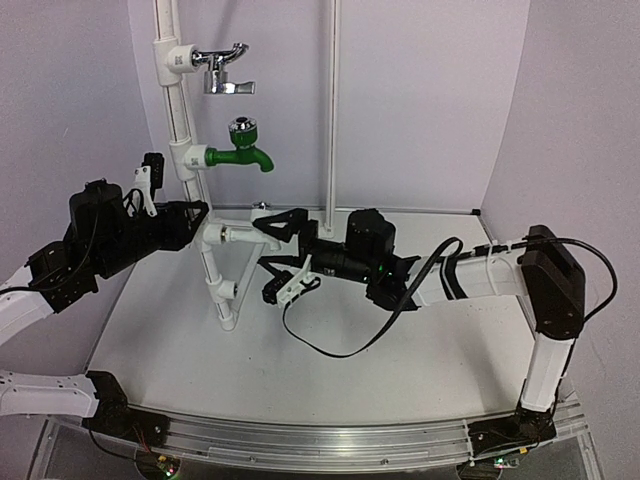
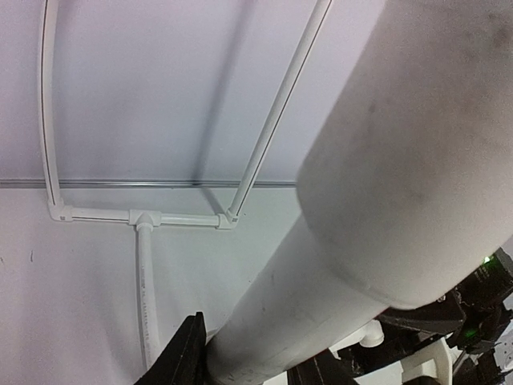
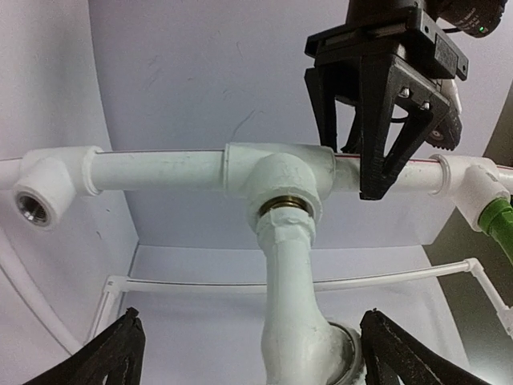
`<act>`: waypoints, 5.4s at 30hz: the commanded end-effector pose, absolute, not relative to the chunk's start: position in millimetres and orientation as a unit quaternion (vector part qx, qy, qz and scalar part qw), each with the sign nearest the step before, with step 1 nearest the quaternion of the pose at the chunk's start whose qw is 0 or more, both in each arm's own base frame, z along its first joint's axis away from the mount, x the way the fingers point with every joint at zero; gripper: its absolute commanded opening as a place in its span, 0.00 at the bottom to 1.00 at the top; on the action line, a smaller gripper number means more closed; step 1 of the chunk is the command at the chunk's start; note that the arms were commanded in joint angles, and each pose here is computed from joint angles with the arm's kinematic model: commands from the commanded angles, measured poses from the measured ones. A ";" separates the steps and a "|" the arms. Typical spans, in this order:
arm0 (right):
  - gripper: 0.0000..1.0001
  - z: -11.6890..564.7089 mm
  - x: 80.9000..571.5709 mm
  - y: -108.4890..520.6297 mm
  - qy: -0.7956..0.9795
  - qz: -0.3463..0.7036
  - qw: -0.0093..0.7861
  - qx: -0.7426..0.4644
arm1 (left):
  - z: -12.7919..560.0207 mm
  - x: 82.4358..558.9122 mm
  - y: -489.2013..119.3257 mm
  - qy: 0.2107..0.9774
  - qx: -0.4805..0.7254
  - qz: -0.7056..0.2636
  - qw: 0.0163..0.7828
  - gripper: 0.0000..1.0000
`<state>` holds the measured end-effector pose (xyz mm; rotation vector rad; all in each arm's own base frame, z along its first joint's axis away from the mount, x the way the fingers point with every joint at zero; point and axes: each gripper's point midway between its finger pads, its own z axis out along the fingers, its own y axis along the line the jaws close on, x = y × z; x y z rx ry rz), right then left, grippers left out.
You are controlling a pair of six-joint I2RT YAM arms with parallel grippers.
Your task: Install the water faucets
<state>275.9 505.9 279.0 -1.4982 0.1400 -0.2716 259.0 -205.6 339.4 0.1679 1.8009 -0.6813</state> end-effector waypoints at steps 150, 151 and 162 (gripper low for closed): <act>0.93 318.8 269.6 474.9 -0.012 -0.202 0.685 -0.700 | 316.4 237.8 -233.9 0.797 0.089 -0.362 0.475 0.00; 0.93 322.2 270.6 476.3 -0.018 -0.208 0.689 -0.694 | 316.6 237.8 -234.0 0.797 0.089 -0.362 0.475 0.00; 0.90 338.0 295.3 501.6 -0.042 -0.258 0.694 -0.671 | 320.9 235.3 -231.8 0.794 0.088 -0.366 0.478 0.00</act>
